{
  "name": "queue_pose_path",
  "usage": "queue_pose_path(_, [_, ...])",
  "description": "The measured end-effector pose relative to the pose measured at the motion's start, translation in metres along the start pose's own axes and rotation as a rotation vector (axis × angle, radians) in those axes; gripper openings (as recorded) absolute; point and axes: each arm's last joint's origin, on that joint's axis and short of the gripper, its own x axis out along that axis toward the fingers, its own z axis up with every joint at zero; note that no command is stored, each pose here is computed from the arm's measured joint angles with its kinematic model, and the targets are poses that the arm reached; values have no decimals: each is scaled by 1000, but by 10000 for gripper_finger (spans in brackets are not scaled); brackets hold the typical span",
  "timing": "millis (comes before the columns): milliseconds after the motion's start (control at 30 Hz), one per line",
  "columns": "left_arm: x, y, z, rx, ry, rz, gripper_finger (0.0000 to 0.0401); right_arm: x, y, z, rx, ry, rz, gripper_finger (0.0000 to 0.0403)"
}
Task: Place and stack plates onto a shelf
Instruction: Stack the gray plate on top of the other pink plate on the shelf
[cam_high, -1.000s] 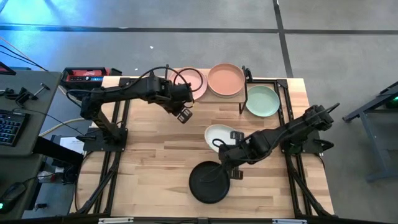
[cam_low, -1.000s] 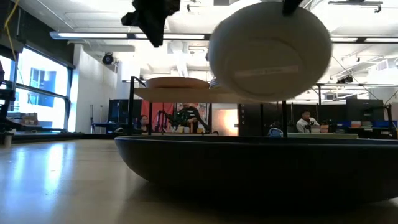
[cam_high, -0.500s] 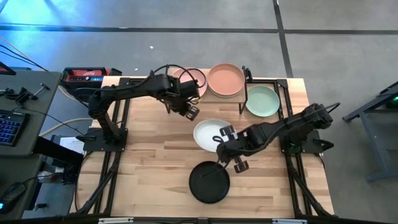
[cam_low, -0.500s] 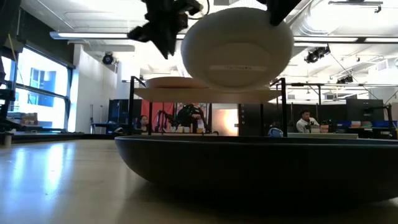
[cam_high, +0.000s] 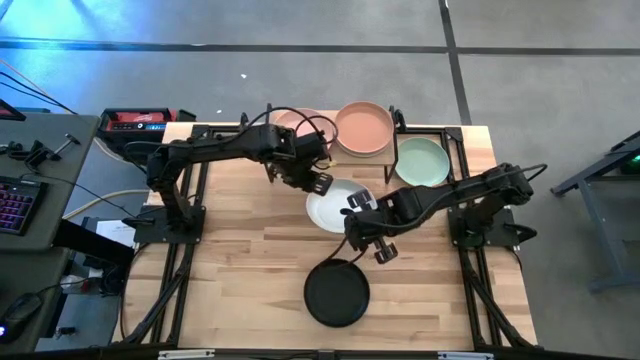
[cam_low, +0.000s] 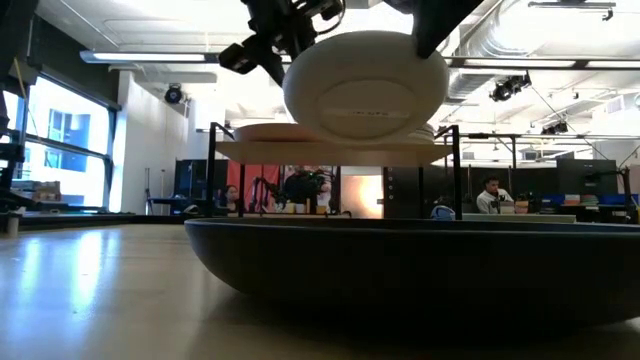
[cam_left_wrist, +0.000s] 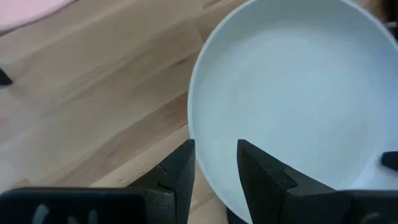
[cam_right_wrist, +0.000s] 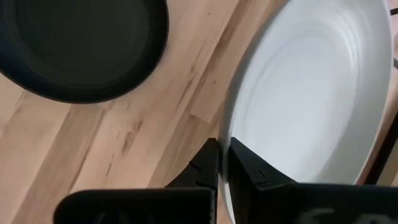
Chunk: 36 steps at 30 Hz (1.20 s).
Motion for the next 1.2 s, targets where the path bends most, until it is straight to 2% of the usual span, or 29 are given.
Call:
queue_pose_path(367, [5, 0, 0, -83, 9, 25, 109, -2, -2, -1, -10, 12, -61, 0])
queue_pose_path(800, [17, -2, 2, -97, 29, 39, 103, -32, -12, 3, 11, -42, -104, 0])
queue_pose_path(1000, [17, -3, 0, -93, 30, 40, 72, -32, -11, 1, 8, -27, -92, 0])
queue_pose_path(1200, [16, -3, 1, -89, 19, 37, 21, -32, -11, 1, 8, -20, -81, 0])
